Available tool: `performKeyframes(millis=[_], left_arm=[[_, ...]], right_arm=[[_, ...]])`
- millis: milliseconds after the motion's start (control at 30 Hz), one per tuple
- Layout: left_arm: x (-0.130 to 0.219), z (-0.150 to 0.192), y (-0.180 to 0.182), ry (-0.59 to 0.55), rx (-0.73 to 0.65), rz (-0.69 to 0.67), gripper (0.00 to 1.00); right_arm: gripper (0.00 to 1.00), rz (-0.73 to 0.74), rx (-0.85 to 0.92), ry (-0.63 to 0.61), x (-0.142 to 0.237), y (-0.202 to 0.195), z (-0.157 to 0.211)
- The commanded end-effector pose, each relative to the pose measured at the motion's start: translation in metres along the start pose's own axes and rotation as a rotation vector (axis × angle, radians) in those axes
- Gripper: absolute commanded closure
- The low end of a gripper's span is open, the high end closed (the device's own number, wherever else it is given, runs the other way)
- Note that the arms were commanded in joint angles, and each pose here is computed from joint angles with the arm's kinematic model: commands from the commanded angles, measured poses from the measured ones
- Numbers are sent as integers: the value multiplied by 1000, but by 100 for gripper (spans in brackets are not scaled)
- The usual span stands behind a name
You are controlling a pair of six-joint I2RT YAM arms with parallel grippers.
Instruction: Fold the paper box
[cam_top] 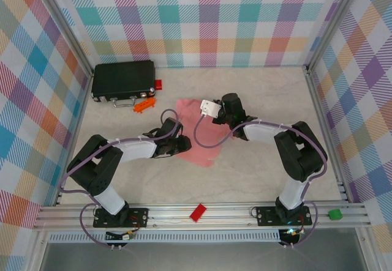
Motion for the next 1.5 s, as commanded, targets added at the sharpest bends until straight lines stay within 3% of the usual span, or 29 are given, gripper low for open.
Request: performKeyframes(millis=[0, 167, 400, 700, 1467], left_arm=[[1, 9, 21, 12, -7, -63, 65], [-3, 9, 20, 8, -7, -50, 67], [-20, 5, 12, 4, 37, -17, 85], [-36, -7, -2, -16, 81, 18, 96], [-40, -11, -8, -18, 89, 35, 98]], right_arm=[[80, 20, 29, -13, -3, 0, -4], [81, 13, 32, -21, -1, 2, -6], [81, 18, 85, -48, 1, 10, -9], [81, 44, 131, -65, 3, 12, -12], [80, 48, 173, -50, 0, 17, -8]])
Point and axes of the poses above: each hand's point on the last joint's axis, 136 mm out from that joint toward the fingers, its own x axis back along the fingers, its own y axis along the line the jaws close on, z = x × y, the point moved 1 cm from there along x, back along the fingers, and after that the axes turned 7 degrees about x, right-handed, at the moved point
